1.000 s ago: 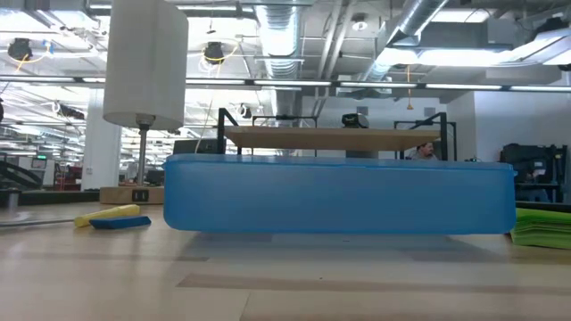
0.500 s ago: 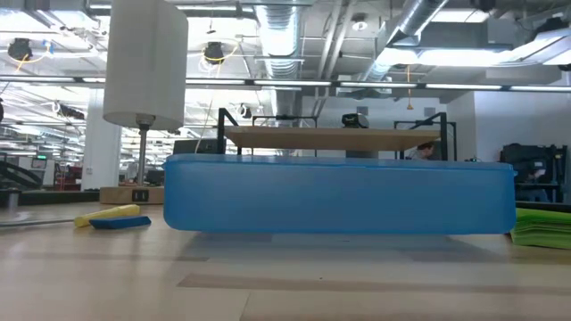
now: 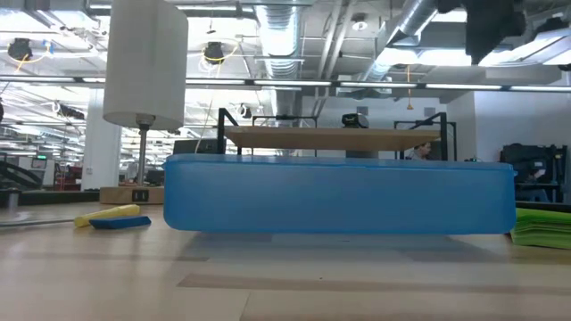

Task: Pack school essentials
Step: Put the right yellow pen into the blue supply box

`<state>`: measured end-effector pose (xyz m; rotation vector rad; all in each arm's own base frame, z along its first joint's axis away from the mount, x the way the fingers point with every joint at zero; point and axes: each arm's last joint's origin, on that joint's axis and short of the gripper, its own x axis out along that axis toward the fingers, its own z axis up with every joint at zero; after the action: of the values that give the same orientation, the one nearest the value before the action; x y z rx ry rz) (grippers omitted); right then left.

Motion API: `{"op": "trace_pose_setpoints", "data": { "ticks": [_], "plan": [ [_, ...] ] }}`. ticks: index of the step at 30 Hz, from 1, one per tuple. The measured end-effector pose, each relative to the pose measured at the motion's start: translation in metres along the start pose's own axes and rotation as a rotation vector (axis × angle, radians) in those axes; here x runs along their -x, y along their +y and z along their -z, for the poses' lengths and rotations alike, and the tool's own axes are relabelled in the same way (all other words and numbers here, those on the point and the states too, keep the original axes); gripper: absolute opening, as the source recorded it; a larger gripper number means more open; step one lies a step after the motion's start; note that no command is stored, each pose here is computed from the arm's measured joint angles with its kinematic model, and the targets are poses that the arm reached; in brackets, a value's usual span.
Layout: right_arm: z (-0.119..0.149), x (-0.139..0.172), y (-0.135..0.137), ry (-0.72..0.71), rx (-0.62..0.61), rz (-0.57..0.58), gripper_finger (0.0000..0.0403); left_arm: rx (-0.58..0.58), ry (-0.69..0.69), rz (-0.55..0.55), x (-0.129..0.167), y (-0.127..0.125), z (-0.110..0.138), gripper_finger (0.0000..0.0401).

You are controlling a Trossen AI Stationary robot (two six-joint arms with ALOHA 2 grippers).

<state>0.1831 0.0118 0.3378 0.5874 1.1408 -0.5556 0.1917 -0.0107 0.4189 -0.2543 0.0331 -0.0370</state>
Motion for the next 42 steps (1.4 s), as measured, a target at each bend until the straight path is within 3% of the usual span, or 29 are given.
{"op": "trace_pose_setpoints", "data": {
  "ticks": [9, 26, 42],
  "plan": [
    [0.003, -0.039, 0.000, 0.041, 0.004, -0.068, 0.0203, 0.001, 0.012, -0.005, 0.000, 0.000, 0.001, 0.0176],
    [0.039, -0.125, -0.001, 0.151, -0.025, -0.144, 0.0208, 0.049, 0.027, -0.010, -0.001, 0.001, 0.003, 0.0176],
    [0.073, -0.174, -0.014, 0.174, -0.102, -0.145, 0.0208, 0.089, 0.029, -0.025, -0.001, 0.001, 0.003, 0.0176]
  ]
}}
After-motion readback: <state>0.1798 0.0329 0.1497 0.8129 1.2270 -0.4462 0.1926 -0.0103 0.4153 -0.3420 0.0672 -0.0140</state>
